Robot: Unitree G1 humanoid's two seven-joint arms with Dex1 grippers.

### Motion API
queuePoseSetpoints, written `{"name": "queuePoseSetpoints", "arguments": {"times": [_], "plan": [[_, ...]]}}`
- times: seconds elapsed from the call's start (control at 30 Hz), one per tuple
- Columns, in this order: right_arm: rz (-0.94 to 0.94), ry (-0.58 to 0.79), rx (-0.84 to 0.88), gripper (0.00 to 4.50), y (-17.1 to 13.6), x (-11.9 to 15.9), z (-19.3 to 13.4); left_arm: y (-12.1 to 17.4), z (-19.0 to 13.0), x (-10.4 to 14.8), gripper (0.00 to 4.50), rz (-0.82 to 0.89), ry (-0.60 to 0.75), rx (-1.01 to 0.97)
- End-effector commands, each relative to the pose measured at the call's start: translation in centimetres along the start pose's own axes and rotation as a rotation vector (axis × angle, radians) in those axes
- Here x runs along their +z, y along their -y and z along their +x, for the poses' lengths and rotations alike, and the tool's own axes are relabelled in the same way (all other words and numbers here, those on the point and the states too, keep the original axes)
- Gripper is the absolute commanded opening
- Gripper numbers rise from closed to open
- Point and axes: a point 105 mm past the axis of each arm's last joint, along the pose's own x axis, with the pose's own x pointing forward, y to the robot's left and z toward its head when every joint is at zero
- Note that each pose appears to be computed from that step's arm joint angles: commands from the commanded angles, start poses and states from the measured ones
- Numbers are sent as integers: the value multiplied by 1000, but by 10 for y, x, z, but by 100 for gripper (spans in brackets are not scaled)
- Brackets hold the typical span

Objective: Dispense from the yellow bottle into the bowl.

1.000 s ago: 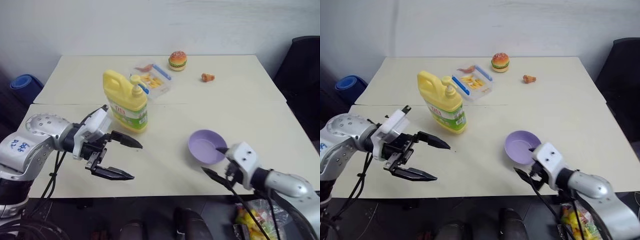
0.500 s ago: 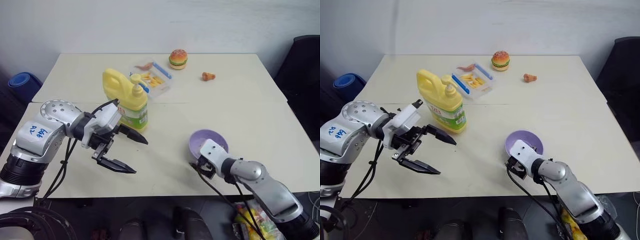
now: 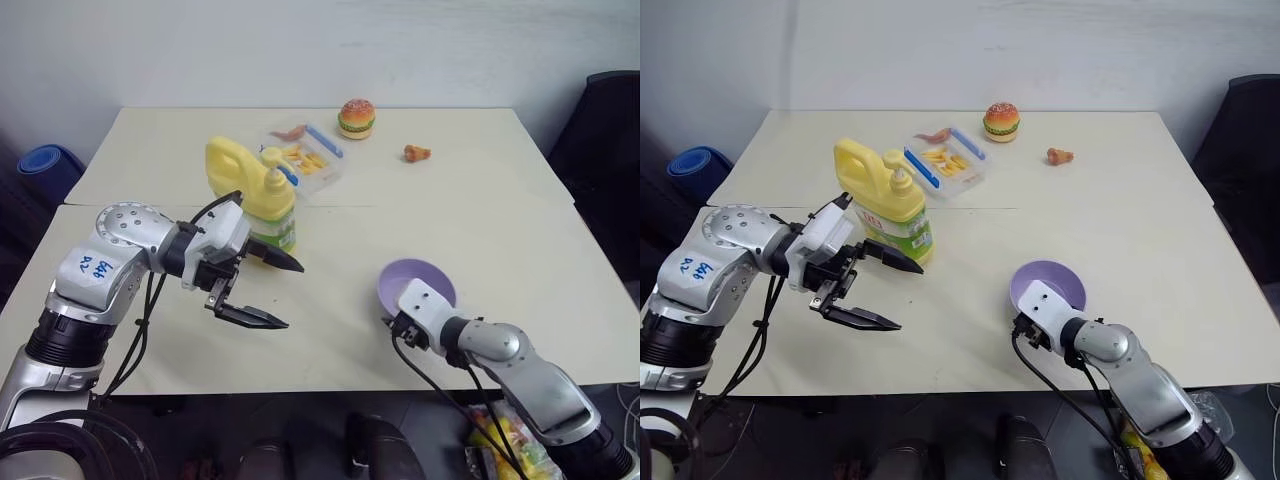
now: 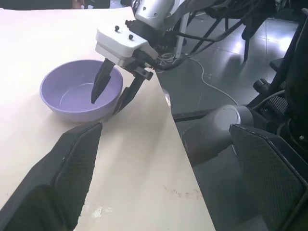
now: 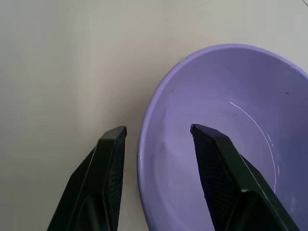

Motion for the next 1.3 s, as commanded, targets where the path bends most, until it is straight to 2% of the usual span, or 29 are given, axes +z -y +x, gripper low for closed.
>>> {"name": "queuePoseSetpoints", "arguments": {"times": [0.03, 0.1, 0.23, 0.27, 0.57, 0.77, 0.87, 0.97, 1.1, 1.3], "plan": [[-14, 28, -13, 203, 2, 5, -2, -4, -5, 12, 450, 61, -1, 25], [-8, 24, -14, 162, 1, 3, -1, -6, -5, 13, 450, 64, -1, 27], [-2, 26, -14, 24, -1, 2, -1, -9, -6, 15, 450, 72, 0, 30], [-1, 30, -15, 6, -1, 3, -2, -9, -7, 17, 450, 72, 2, 32], [-109, 66, -22, 6, 11, 23, -18, -20, -14, 23, 450, 77, 25, 95], [-278, 132, 71, 6, 40, 69, -31, -37, -49, 64, 450, 89, 139, 231], [-320, 184, 156, 6, 42, 98, -26, -45, -71, 81, 450, 108, 175, 309], [-344, 229, 242, 6, 39, 125, -21, -54, -89, 88, 450, 126, 168, 372], [-449, 267, 350, 0, 34, 166, -4, -75, -112, 86, 367, 122, 155, 446], [-533, 256, 430, 0, 33, 191, 10, -97, -102, 85, 186, 143, 125, 427]]}}
